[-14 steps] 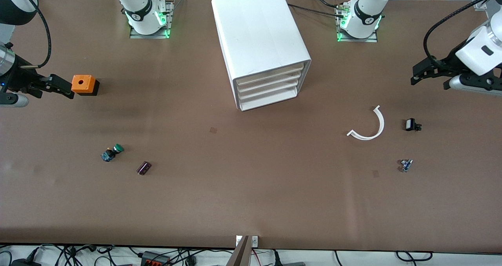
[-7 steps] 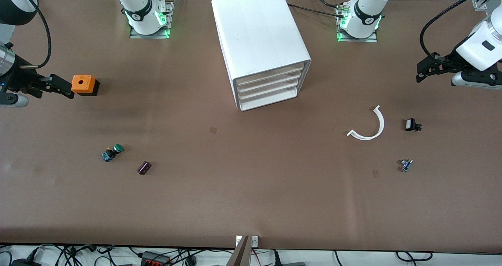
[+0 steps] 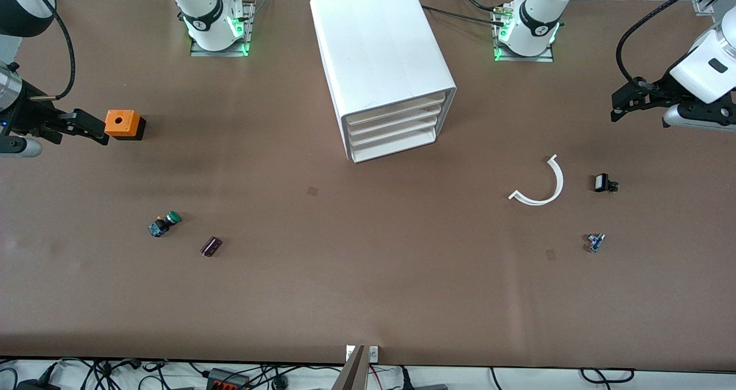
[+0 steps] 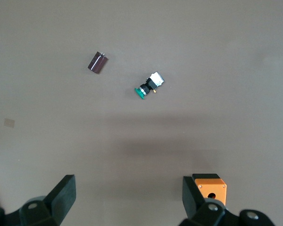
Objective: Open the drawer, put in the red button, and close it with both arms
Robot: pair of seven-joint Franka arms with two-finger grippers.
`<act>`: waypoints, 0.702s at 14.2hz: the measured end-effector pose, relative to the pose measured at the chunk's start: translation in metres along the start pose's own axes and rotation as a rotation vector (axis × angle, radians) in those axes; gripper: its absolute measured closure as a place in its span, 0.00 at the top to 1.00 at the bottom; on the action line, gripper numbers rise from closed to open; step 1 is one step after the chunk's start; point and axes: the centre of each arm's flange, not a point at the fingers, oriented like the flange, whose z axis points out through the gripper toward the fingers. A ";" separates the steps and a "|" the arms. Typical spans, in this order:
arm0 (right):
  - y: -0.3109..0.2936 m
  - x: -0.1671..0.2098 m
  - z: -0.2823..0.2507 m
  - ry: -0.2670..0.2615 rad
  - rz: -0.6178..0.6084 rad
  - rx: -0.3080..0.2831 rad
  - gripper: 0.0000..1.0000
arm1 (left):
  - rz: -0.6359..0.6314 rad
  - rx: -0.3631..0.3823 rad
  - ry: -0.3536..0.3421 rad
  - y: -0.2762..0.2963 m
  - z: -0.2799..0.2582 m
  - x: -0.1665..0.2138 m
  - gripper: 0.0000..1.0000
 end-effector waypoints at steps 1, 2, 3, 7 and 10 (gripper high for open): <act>0.000 0.000 0.000 0.000 0.000 0.000 1.00 | 0.000 0.000 -0.002 0.000 0.001 0.001 1.00; 0.000 0.000 0.000 0.000 0.000 0.000 1.00 | 0.000 0.000 -0.003 0.000 0.002 0.001 1.00; 0.000 0.000 0.000 0.001 0.000 0.000 1.00 | 0.000 0.000 -0.003 0.000 0.002 0.001 1.00; 0.000 0.000 0.000 0.003 0.000 0.000 1.00 | 0.002 0.000 -0.002 0.001 0.001 0.001 1.00; 0.000 0.000 -0.001 0.004 0.000 0.000 1.00 | 0.004 0.000 -0.002 0.002 0.001 0.002 1.00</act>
